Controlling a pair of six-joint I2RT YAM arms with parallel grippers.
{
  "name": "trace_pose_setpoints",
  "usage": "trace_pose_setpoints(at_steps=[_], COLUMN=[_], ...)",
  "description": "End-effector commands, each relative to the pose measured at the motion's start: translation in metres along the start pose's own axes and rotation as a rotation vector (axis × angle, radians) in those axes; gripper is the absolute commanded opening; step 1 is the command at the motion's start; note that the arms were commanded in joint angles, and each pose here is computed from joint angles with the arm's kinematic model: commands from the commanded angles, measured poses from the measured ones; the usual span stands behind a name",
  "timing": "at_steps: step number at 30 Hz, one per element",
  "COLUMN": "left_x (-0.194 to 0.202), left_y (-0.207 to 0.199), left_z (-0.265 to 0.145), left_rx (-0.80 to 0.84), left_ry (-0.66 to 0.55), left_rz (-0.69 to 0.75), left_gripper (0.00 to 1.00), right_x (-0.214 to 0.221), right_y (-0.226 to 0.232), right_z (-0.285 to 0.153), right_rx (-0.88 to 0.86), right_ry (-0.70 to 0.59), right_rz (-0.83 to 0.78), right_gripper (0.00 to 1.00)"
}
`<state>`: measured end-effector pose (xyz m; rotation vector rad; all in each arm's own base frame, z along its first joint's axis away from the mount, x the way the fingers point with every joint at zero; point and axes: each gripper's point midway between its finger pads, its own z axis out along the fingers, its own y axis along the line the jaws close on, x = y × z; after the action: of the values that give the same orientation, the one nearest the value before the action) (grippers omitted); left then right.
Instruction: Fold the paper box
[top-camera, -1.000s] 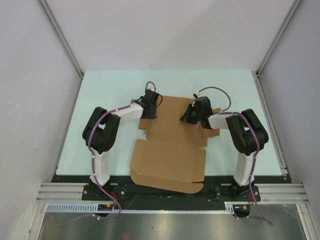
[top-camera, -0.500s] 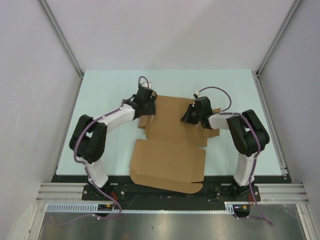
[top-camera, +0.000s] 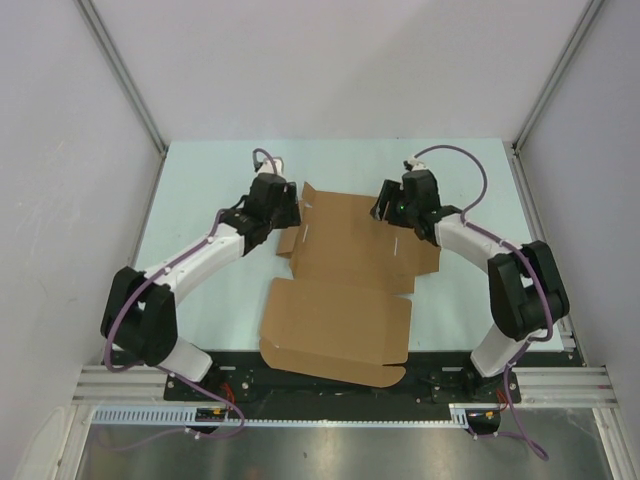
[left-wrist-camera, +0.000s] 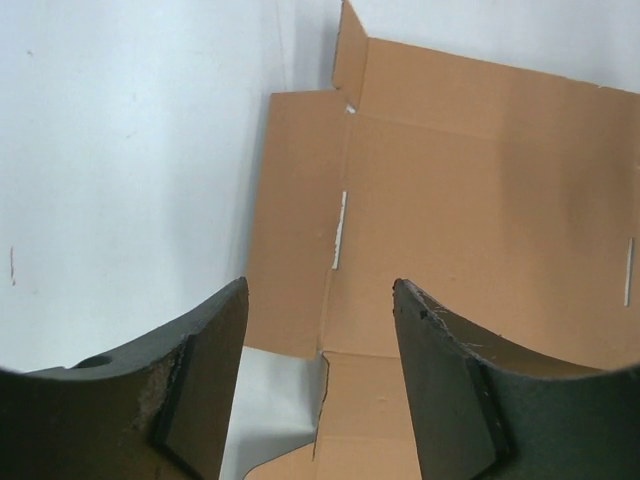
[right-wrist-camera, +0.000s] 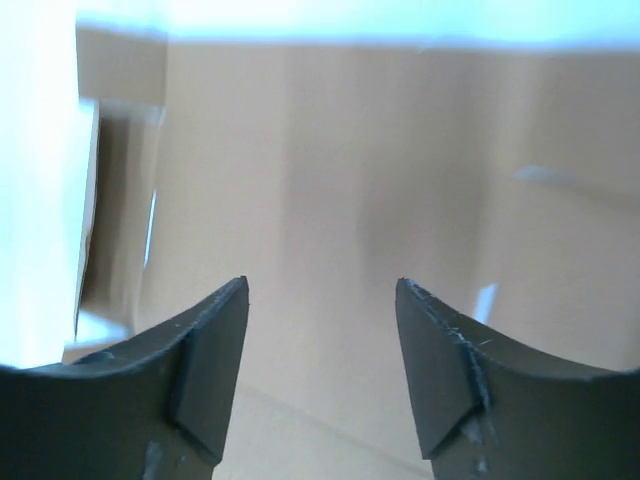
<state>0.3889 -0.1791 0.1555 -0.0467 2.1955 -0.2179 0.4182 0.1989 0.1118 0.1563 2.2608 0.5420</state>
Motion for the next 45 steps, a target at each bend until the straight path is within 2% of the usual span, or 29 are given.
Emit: trace_pose_setpoints(at_steps=[1,3,5,6,11,15,18,25,28,31,32,35,41,45], left_x=[-0.008,-0.006,0.003,-0.001,0.018,0.051,0.078,0.122,0.136,0.149,0.151,0.162,0.158,0.132], left_y=[0.01,0.013,0.02,0.02,0.003,-0.03,-0.048,-0.053,-0.053,-0.051,-0.05,-0.046,-0.052,-0.062], left_z=[-0.01,-0.013,-0.016,-0.024,-0.044,-0.058,-0.062,-0.052,-0.047,-0.04,-0.038,-0.03,-0.007,0.008], left_rx=[-0.029,-0.036,-0.045,-0.026,0.119,0.241,0.279,0.283,0.272,0.252,0.243,0.211,0.18,0.181], left_ry=[-0.048,-0.046,-0.035,-0.05,-0.034,0.024,0.082,0.171,0.206,0.242,0.249,0.277,0.294,0.267], left_rz=[-0.08,-0.117,-0.142,-0.177,-0.256,-0.261,-0.228,-0.229,-0.229,-0.224,-0.221,-0.212,-0.189,-0.171], left_gripper=[0.69,0.74,0.79,0.8,0.77,0.73,0.72,0.7,0.69,0.69,0.68,0.68,0.68,0.68], right_x=[-0.049,-0.064,-0.089,-0.087,-0.098,-0.095,-0.075,-0.058,-0.051,-0.04,-0.037,-0.035,-0.037,-0.035], right_y=[-0.031,-0.037,-0.041,-0.066,-0.113,-0.119,-0.123,-0.105,-0.1,-0.099,-0.1,-0.102,-0.115,-0.123], right_z=[-0.008,-0.004,-0.004,0.001,0.015,0.032,0.049,0.069,0.075,0.078,0.078,0.074,0.048,0.031], right_rx=[0.128,0.159,0.186,0.246,0.252,0.255,0.228,0.076,0.019,-0.006,-0.004,0.018,0.107,0.165], right_ry=[-0.15,-0.176,-0.197,-0.16,-0.118,-0.062,0.01,0.064,0.09,0.129,0.139,0.124,0.056,0.021], right_rz=[0.012,-0.012,-0.019,-0.001,0.089,0.038,0.029,0.012,0.011,0.019,0.022,0.019,0.06,0.077], right_gripper=[0.71,0.8,0.84,0.9,1.0,1.0,0.99,0.93,0.85,0.66,0.54,0.37,0.22,0.1])
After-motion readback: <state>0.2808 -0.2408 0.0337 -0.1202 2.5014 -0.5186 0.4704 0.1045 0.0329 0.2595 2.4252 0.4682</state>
